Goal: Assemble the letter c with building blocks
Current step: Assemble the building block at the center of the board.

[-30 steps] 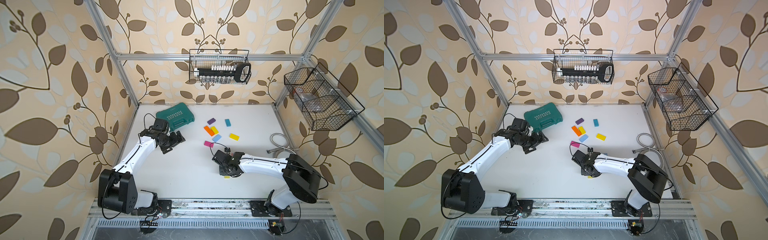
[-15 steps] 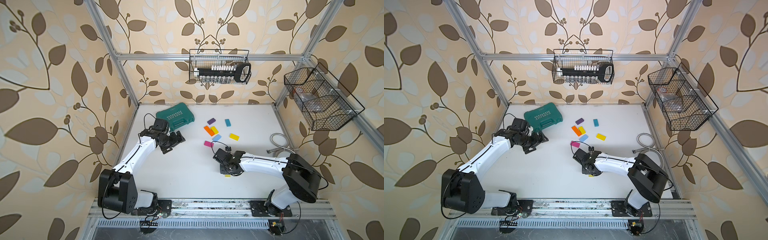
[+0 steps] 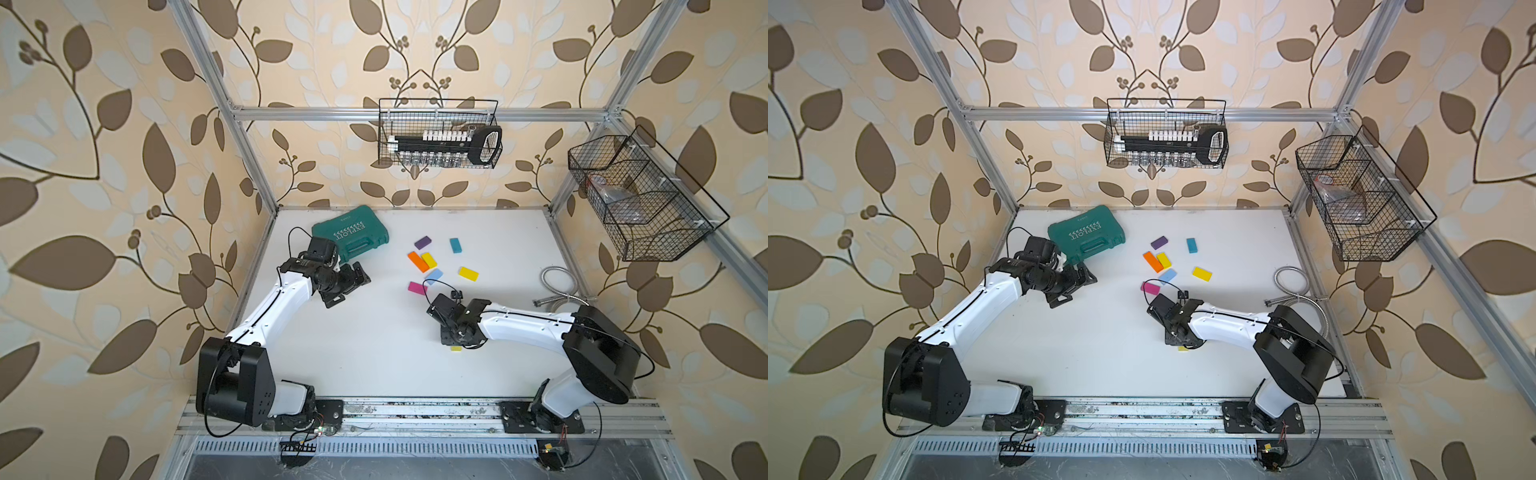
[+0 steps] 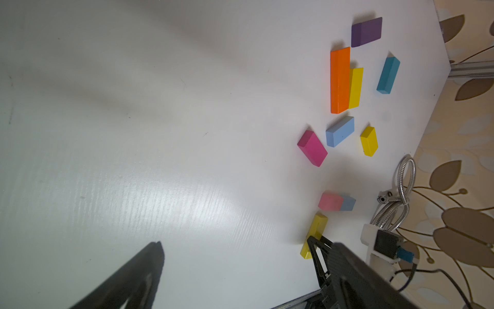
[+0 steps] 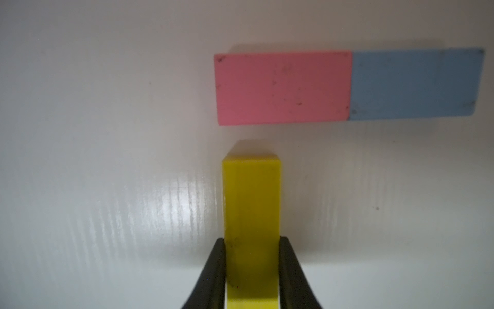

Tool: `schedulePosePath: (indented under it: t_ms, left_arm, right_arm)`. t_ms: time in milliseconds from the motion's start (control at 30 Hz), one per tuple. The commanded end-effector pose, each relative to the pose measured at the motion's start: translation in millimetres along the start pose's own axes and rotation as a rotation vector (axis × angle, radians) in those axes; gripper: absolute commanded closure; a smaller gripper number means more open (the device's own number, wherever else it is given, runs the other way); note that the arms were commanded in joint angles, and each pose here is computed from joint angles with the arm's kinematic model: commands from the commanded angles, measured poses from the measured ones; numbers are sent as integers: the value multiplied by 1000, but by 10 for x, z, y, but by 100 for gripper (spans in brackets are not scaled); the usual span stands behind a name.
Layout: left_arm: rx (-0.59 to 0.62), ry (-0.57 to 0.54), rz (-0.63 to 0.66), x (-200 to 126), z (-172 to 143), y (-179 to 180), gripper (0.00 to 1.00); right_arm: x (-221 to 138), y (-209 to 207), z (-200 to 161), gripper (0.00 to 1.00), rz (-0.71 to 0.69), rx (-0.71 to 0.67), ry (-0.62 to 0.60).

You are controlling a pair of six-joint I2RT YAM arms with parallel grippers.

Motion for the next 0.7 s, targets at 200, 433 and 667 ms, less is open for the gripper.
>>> schedulePosePath:
  t_ms: [200,433,667]
  left_arm:
    - [9,-12,-10,-43,63,-89,1]
    - [9,-11,-7,-34,61,-86,1]
    - [8,-8,-5,-27,55,-80,1]
  right_arm:
    - [107,-51,6,75,-64,-24,12]
    - [138,-49,16,73,-66,-20,18]
    - [157,-66,23,72,-73,-20,20]
Point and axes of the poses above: each gripper's point midway between its finger pads, its own x axis out along the fingers, its own y axis along the line the jaws close on, z = x × y, the point moved 8 cm from there along -x, back along the fingers, and after that the axes turned 14 degrees about x, right-handed, at the moved point
